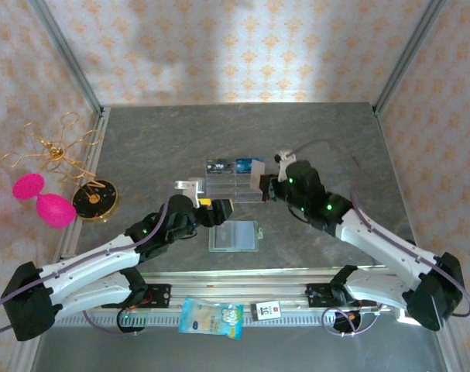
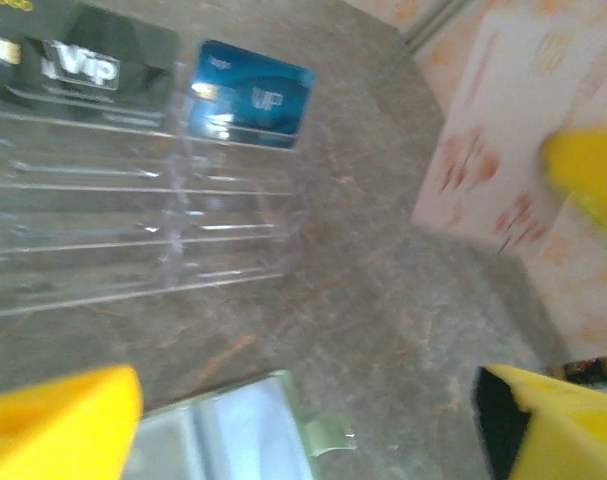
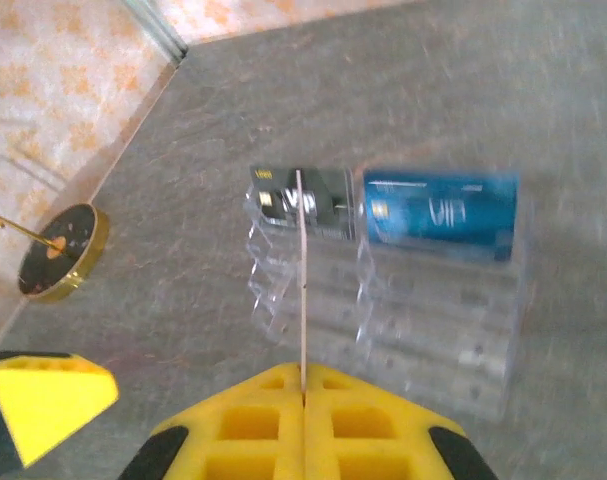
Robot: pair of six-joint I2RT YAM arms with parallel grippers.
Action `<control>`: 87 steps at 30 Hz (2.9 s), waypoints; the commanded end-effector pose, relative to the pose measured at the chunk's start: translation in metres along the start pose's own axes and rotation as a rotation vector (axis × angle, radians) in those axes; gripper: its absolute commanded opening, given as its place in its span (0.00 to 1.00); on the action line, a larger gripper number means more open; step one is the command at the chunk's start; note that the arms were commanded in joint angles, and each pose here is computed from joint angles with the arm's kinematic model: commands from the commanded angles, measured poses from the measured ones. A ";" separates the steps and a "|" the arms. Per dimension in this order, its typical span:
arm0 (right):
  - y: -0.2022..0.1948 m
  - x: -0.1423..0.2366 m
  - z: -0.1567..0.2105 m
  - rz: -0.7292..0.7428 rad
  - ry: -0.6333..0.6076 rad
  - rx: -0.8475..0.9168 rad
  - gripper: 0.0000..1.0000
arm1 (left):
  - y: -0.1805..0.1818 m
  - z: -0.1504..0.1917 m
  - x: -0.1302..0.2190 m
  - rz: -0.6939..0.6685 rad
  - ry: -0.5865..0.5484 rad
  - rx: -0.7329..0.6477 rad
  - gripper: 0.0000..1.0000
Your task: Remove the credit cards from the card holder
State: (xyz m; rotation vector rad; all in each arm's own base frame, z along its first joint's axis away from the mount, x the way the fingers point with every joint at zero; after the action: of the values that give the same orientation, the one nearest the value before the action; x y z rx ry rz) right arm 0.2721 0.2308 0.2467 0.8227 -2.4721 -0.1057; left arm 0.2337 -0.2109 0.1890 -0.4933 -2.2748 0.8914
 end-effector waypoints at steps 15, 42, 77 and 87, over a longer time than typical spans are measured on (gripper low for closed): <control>0.054 -0.079 -0.037 -0.376 0.331 0.805 0.00 | 0.045 -0.054 0.034 -0.311 -0.217 -0.052 0.99; 0.017 -0.153 -0.011 -0.403 0.521 1.156 0.00 | 0.062 -0.079 0.044 -0.411 -0.343 -0.083 0.99; 0.022 -0.180 0.029 -0.429 0.574 1.178 0.06 | 0.073 -0.073 0.038 -0.414 -0.315 -0.089 0.99; 0.047 -0.183 -0.032 -0.360 0.351 1.017 0.35 | 0.070 -0.070 0.037 -0.370 -0.312 -0.075 0.99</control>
State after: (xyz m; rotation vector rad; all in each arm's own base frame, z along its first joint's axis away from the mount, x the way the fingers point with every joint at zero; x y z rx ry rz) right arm 0.3788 0.3652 0.1617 1.5127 -1.7604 1.2164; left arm 0.2609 -0.1102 0.1896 0.0664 -2.5555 0.6930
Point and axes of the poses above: each hand's point on the last joint's axis, 136 mm out from that joint toward the fingers, its own x axis back along the fingers, its own y axis along the line the jaws close on, z = x × y, the point moved 2 cm from there along x, back along the fingers, and after that the axes turned 11 degrees about x, right-handed, at the moved point
